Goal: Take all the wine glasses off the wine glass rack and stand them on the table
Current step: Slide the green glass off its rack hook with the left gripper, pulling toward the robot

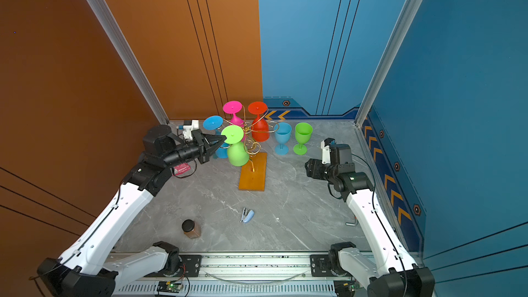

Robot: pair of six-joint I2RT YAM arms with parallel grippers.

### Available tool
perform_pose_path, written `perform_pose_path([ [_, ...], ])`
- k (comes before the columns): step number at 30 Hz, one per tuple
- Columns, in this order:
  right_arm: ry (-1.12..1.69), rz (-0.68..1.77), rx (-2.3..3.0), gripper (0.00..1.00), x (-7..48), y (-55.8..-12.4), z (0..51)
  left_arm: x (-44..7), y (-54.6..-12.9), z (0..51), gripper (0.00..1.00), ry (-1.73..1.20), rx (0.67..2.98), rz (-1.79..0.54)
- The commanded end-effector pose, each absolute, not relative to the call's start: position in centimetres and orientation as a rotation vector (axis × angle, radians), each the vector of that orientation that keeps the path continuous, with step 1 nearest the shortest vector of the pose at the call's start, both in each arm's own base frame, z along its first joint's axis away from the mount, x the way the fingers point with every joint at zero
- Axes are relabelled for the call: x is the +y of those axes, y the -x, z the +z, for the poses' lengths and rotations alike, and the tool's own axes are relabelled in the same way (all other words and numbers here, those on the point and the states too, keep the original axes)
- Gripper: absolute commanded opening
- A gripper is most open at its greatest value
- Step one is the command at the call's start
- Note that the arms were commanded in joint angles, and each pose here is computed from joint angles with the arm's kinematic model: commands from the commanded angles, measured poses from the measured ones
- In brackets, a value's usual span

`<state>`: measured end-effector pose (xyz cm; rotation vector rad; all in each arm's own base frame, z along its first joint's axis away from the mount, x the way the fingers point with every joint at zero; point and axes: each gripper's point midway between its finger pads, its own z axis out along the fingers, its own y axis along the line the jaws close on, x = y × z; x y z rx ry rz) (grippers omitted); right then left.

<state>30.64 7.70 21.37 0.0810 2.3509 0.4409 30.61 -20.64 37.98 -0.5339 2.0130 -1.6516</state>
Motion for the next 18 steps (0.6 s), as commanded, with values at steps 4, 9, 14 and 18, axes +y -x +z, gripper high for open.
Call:
perform_pose_path([
  [4,-0.108,0.464,2.331,0.71,7.6,-30.4,21.8,-21.5,-28.4,39.2,0.00,0.389,2.048,-1.713],
  [9,-0.108,0.479,2.323,0.71,7.8,-30.3,22.1,-21.6,-27.6,38.8,0.00,0.367,2.067,-1.735],
  [14,-0.104,0.503,2.325,0.71,8.1,-30.2,22.2,-21.4,-26.7,38.7,0.00,0.351,2.064,-1.756],
  [18,-0.095,0.527,2.333,0.71,8.5,-30.3,22.2,-21.2,-25.9,38.9,0.00,0.313,2.062,-1.765],
])
